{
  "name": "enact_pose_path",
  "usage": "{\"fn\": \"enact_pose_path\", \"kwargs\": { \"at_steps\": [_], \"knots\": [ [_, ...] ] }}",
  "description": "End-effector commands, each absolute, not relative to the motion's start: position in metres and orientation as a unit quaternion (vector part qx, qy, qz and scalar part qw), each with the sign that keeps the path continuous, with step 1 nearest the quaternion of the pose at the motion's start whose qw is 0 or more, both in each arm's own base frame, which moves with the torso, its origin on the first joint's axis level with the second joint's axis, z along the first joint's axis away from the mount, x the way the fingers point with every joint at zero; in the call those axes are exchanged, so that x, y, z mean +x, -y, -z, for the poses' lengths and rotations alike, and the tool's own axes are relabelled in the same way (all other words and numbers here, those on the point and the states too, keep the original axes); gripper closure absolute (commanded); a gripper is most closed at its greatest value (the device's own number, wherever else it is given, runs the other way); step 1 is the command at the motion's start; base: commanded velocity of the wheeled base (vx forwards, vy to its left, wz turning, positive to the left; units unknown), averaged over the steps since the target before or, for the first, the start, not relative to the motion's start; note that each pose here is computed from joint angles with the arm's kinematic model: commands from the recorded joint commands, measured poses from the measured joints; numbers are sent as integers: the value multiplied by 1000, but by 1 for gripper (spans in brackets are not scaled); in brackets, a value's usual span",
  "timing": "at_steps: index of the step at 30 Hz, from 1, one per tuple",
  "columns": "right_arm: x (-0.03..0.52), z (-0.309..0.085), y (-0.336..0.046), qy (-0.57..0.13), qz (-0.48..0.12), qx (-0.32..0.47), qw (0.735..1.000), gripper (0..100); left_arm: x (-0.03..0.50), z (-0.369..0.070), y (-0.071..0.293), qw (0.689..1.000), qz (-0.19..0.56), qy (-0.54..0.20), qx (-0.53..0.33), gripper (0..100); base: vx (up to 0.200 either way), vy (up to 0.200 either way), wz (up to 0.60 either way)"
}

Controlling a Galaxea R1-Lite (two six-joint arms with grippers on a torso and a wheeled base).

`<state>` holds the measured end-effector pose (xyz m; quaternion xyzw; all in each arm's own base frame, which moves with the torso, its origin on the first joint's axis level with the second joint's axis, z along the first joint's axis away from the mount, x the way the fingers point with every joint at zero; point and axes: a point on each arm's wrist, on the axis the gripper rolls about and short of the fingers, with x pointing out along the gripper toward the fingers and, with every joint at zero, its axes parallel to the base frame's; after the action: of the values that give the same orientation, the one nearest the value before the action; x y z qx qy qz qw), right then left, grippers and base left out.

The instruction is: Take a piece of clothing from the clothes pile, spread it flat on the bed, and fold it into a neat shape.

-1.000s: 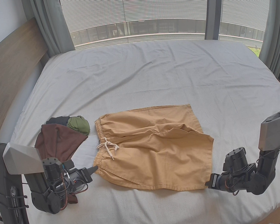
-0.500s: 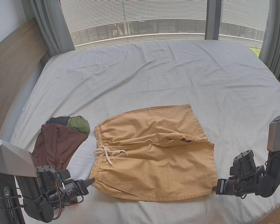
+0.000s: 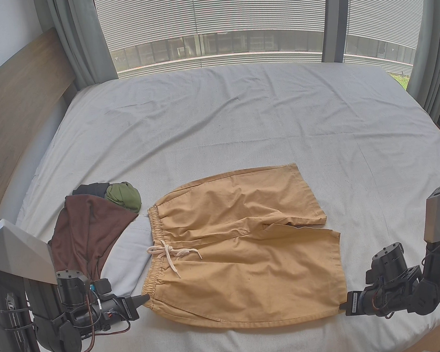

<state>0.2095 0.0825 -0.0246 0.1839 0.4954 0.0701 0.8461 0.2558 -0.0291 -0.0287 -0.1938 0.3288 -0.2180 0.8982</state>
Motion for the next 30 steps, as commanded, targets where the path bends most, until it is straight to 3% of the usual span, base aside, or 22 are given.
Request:
{"fn": "enact_pose_path", "kwargs": {
  "at_steps": [1, 22, 30],
  "knots": [
    [205, 24, -81, -500, -70, 182, 844, 100, 254, 34, 29, 896, 216, -338, -190, 100, 0, 0, 0],
    [184, 20, -81, -517, -87, 166, 835, 100, 235, 47, 27, 881, 216, -383, -173, 100, 0, 0, 0],
    [185, 11, -81, -480, -103, 179, 853, 100, 237, 36, 18, 884, 245, -356, -178, 100, 0, 0, 0]
  ]
}}
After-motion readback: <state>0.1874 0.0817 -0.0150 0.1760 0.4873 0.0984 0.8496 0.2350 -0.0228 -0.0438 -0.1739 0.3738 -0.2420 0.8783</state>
